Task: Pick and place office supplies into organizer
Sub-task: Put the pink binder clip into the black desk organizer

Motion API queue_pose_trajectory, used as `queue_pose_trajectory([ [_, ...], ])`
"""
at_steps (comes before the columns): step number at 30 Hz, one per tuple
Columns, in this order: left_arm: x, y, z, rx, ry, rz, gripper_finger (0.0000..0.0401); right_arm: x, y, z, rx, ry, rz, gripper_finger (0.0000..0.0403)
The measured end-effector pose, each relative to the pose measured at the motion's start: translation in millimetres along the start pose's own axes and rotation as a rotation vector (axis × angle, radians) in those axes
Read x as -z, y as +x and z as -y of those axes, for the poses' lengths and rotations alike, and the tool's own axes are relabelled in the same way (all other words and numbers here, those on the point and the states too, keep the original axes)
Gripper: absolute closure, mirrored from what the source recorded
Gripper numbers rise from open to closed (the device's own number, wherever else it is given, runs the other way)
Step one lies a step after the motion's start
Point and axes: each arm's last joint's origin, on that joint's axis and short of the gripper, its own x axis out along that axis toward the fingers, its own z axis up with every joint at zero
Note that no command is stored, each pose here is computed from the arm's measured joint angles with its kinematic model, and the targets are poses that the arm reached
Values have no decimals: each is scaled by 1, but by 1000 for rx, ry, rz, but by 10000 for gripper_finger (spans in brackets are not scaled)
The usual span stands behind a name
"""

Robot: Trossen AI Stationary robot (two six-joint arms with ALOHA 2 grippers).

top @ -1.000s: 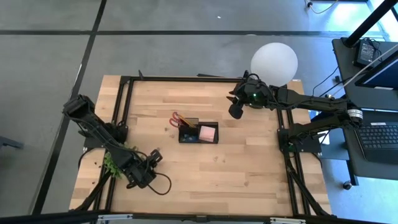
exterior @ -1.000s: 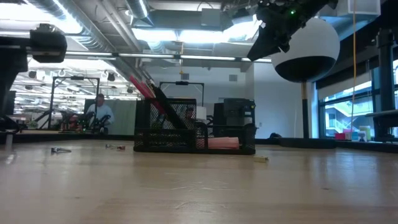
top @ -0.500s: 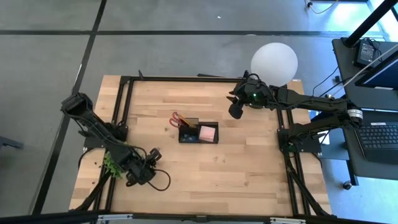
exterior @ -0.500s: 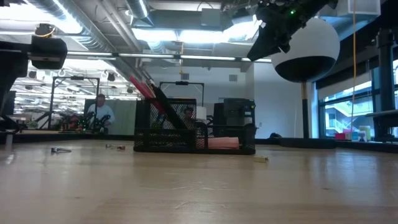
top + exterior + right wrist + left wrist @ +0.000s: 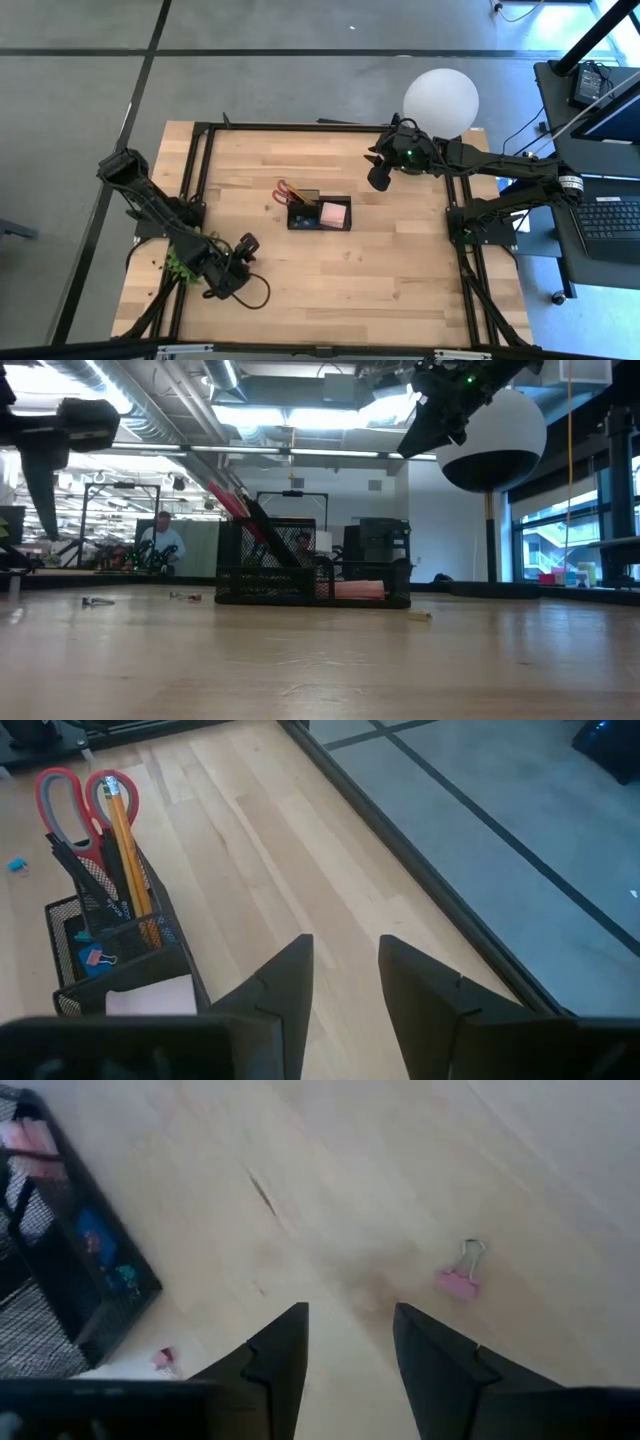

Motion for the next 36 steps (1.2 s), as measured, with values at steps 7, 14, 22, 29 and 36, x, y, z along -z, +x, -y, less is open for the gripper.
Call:
queue_pose_trajectory([
  [7,0,1,0,75,-87,-2,258,0,0,0,0,2,-1,281],
  [14,-1,-1,3,36,-50,8,258,0,0,0,0,3,-1,281],
  [22,-2,-3,7,-5,-55,22,258,0,0,0,0,3,0,281],
  [29,-7,-2,6,121,-41,74,258,0,0,0,0,26,0,281],
  [36,-7,1,2,193,3,77,258,0,0,0,0,26,-1,281],
])
